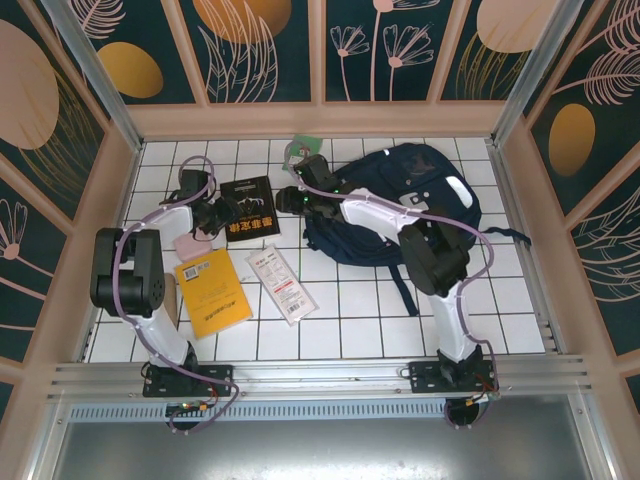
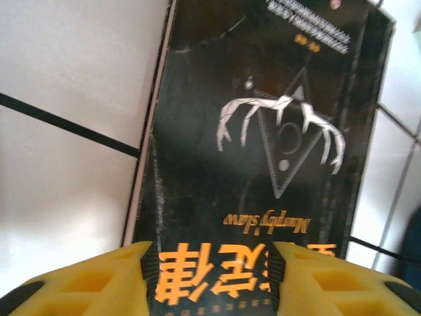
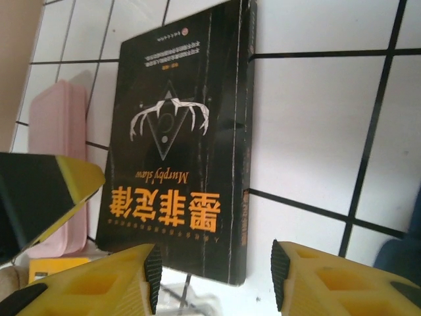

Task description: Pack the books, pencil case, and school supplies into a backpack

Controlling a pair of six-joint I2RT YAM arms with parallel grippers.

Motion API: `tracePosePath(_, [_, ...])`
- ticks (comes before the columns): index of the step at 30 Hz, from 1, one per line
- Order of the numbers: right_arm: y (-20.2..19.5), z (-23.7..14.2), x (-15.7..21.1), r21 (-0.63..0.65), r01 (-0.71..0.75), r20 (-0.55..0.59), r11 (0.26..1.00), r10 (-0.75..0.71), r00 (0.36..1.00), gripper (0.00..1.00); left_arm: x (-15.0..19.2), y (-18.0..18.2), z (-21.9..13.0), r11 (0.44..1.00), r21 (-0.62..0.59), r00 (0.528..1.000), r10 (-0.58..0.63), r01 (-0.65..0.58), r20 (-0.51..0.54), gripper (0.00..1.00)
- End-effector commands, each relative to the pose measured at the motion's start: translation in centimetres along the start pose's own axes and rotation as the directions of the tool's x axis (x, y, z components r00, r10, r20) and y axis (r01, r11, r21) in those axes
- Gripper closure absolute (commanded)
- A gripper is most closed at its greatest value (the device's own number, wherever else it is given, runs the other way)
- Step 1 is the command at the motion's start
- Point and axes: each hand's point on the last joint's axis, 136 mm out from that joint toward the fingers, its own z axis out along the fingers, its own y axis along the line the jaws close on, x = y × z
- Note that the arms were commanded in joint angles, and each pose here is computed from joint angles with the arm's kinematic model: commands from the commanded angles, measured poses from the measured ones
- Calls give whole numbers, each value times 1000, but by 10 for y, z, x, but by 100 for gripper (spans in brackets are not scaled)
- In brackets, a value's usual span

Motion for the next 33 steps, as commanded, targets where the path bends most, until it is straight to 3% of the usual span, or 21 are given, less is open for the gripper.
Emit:
tracePosePath(1, [7,15,-1,-16,-17,-24,1000,17,1000,50,8,22,6,995,-80,998,51,-53,-23,55])
tracePosePath(10, [-8,60,8,20,-66,-66,998,67,996,51,18,44,24,989,-138,996,52,-62,-73,68])
tracePosePath(22, [-24,94,52,53,-91,-152,994,98,984,51,36,47,31,994,-103,993,7,-19,-122,68])
tracePosePath(25, [-14,99,66,15,-93,-190,996,94,977,53,41,45,32,997,-75,991,-8,-2,-134,66])
tracePosePath(27, [-1,98,71,-41,-108,-214,993,97,972,59,41,39,33,999,-41,991,-14,8,-137,66])
tracePosePath(33, [39,88,67,-235,-145,-253,961,83,964,60,56,42,35,999,-21,985,-27,24,-169,66])
